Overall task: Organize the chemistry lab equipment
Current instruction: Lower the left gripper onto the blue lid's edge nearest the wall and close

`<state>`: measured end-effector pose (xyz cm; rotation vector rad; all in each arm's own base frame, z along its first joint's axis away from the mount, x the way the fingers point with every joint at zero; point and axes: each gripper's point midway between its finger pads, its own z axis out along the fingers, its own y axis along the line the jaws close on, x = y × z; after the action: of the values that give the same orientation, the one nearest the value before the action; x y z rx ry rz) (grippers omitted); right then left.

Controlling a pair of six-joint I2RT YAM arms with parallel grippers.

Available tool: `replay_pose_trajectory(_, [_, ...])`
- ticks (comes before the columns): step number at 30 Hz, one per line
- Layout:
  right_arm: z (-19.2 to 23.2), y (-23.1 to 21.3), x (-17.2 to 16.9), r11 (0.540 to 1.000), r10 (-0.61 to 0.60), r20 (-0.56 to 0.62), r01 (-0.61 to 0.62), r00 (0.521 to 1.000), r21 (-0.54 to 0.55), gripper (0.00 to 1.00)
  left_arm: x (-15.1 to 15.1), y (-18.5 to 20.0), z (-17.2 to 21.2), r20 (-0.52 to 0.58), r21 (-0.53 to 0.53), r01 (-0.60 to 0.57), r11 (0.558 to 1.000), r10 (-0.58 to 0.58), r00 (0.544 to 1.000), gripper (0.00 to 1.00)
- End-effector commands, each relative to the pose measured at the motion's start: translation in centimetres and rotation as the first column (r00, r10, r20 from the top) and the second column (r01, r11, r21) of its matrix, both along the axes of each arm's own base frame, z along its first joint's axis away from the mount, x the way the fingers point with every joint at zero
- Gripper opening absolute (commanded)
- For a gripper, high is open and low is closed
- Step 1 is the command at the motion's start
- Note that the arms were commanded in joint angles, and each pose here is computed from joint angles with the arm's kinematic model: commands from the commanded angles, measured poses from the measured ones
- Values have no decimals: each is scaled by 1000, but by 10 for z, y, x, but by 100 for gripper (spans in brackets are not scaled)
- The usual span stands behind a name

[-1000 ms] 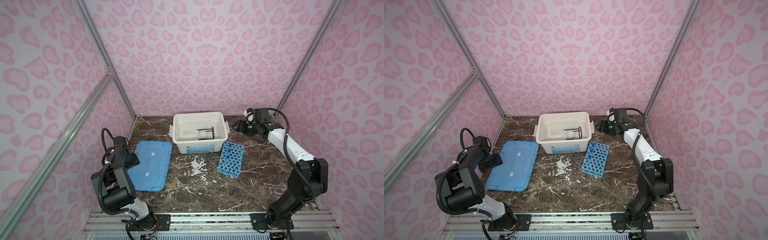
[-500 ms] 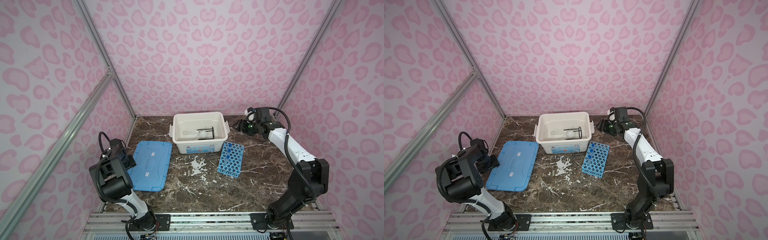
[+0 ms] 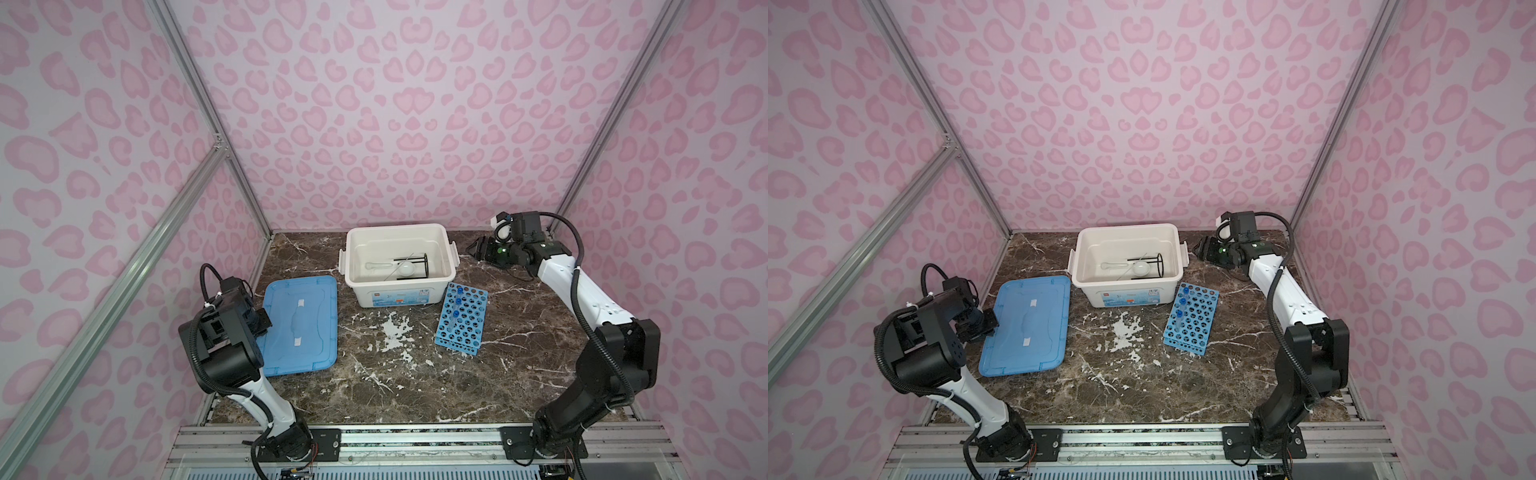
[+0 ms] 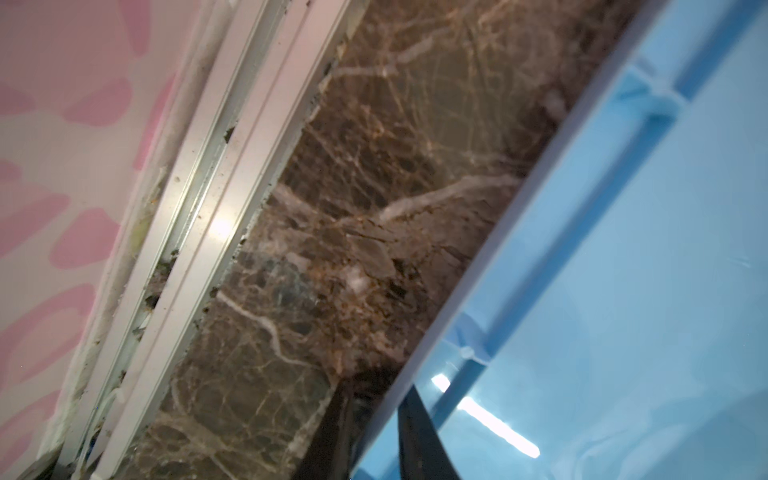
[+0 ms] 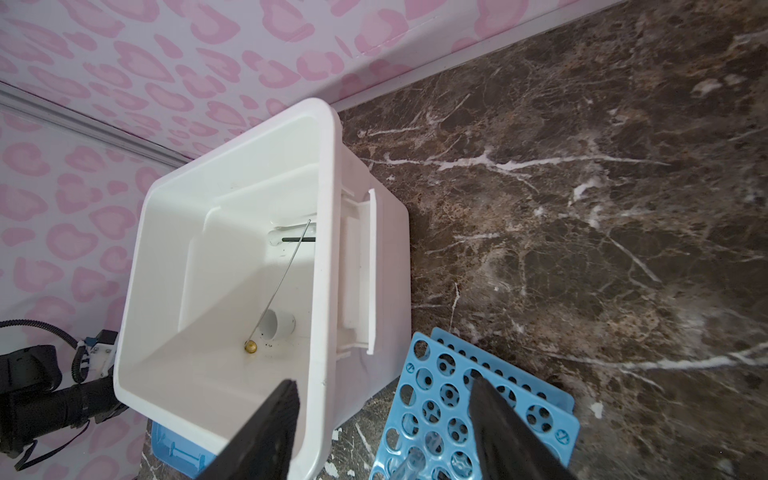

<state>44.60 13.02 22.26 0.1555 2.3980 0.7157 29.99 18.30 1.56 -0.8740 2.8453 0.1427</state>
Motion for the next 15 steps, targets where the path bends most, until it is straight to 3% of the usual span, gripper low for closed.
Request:
replay_pose_trajectory(1, [-2, -1, 0, 1000, -12, -5, 12, 1000, -3, 67, 2, -11, -4, 10, -62, 18, 998, -17, 1000, 20])
replay_pose_trajectory(6, [-2, 0, 1, 1000, -15, 0, 15, 1000, -2, 67, 9, -20, 0, 39, -92, 42, 995, -38, 998, 19])
replay_pose_trajectory(15, [4, 1, 2, 1000, -24, 14, 24, 1000, 4, 67, 12, -35, -5, 24, -111, 80, 991, -78, 997, 5])
